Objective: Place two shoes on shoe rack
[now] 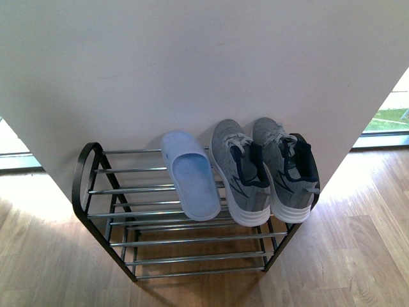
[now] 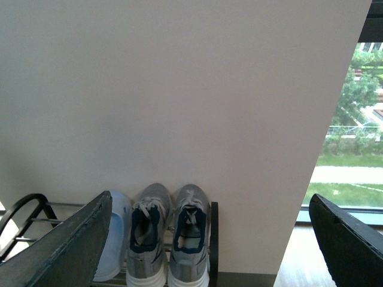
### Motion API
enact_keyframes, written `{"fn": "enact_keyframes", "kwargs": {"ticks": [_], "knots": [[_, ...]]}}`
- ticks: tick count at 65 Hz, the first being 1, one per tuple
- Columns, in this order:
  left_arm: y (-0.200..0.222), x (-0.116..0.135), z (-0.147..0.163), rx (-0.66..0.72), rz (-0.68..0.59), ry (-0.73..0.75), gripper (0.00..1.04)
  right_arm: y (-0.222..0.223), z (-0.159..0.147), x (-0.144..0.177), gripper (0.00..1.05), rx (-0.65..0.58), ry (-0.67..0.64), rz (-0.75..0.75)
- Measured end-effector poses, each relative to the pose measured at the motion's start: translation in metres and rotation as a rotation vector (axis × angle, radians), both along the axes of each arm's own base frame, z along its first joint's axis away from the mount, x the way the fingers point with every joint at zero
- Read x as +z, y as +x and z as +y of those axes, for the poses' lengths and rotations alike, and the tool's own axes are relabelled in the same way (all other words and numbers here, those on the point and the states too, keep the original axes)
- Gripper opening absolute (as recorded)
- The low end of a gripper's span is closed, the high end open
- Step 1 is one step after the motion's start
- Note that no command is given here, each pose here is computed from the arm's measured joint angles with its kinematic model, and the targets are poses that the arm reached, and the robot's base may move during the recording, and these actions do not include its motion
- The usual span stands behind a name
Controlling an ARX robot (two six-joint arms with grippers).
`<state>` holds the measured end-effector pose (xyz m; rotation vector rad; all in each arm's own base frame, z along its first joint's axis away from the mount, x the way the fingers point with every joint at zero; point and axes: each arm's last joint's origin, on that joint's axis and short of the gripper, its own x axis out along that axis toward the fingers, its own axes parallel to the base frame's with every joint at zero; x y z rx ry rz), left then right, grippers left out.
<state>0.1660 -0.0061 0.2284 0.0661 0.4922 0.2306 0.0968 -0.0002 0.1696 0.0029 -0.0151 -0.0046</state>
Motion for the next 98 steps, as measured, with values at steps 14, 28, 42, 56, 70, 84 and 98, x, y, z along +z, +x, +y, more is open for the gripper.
{"fn": "enact_keyframes", "kwargs": {"ticks": [14,28,42,56,70,84,98], "knots": [[0.054,-0.046,0.018,0.094,0.112,-0.171,0.02,0.0,0.0,0.0,0.95,0.0,0.0,0.0],[0.112,-0.13,0.018,-0.006,0.269,-0.294,0.02,0.0,0.0,0.0,0.95,0.0,0.0,0.0],[0.159,-0.177,-0.01,-0.176,0.352,-0.327,0.02,0.0,0.0,0.0,0.95,0.0,0.0,0.0],[0.191,-0.206,-0.048,-0.337,0.409,-0.29,0.02,0.0,0.0,0.0,0.95,0.0,0.0,0.0],[0.218,-0.228,-0.074,-0.399,0.447,-0.274,0.02,0.0,0.0,0.0,0.95,0.0,0.0,0.0],[0.238,-0.247,-0.084,-0.391,0.441,-0.295,0.02,0.0,0.0,0.0,0.95,0.0,0.0,0.0],[0.247,-0.264,-0.092,-0.371,0.456,-0.296,0.02,0.0,0.0,0.0,0.95,0.0,0.0,0.0]]}}
